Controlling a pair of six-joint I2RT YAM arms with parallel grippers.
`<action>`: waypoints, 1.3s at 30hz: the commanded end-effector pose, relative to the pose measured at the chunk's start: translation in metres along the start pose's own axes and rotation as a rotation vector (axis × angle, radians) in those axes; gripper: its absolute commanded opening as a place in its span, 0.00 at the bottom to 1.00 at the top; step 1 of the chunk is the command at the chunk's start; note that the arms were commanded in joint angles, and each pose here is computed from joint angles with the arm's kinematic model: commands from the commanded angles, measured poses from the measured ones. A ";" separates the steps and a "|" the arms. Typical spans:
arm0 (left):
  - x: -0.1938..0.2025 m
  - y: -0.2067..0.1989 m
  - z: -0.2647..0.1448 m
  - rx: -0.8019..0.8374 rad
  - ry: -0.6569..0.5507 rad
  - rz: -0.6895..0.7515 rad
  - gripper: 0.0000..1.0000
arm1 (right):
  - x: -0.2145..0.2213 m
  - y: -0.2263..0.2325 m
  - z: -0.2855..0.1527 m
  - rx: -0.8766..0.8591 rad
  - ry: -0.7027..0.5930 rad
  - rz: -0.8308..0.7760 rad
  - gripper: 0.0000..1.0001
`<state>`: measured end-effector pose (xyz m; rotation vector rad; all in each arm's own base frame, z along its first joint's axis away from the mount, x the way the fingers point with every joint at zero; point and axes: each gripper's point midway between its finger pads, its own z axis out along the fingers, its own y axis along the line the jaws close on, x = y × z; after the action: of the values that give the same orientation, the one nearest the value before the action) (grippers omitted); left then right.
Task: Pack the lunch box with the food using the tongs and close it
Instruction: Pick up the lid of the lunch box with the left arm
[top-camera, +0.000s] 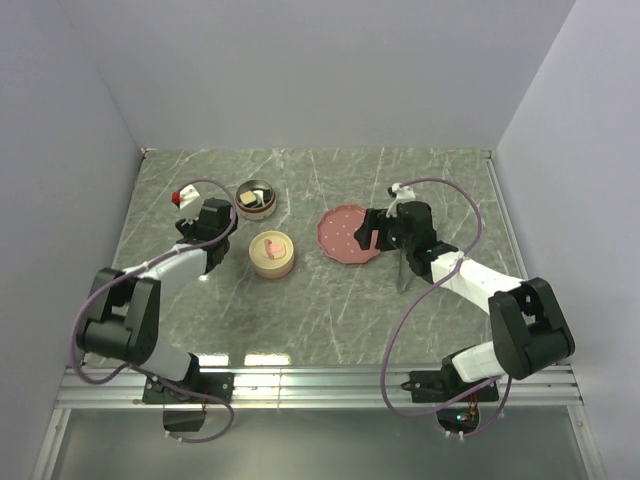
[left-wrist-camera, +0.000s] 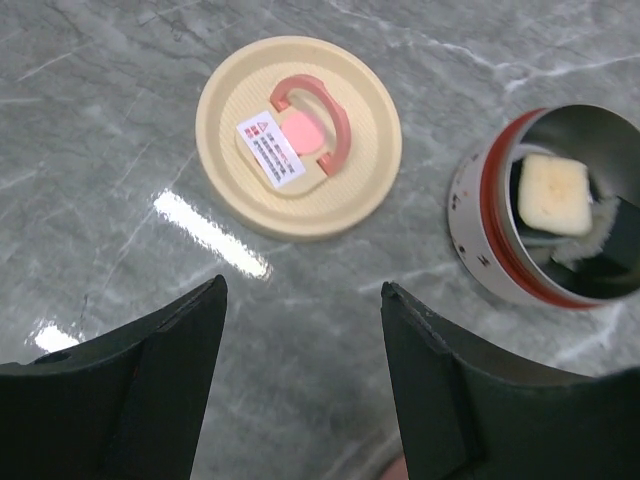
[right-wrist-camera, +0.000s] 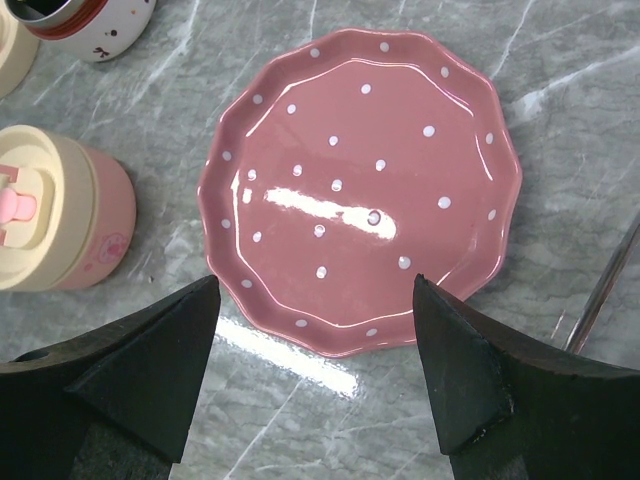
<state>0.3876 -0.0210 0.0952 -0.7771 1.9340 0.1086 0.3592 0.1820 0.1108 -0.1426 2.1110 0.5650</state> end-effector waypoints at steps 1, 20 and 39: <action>-0.027 -0.019 0.021 0.047 -0.048 -0.061 0.69 | -0.015 0.005 0.005 -0.013 -0.034 -0.033 0.85; -0.022 -0.033 0.090 0.062 0.099 -0.100 0.67 | -0.017 0.012 0.016 -0.057 -0.016 -0.046 0.85; 0.000 -0.023 0.098 0.071 0.194 -0.117 0.46 | -0.012 0.011 0.018 -0.056 -0.003 -0.054 0.85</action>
<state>0.4697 -0.0004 0.0525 -0.8594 2.0596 -0.0637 0.3646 0.1908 0.0935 -0.1981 2.1569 0.5825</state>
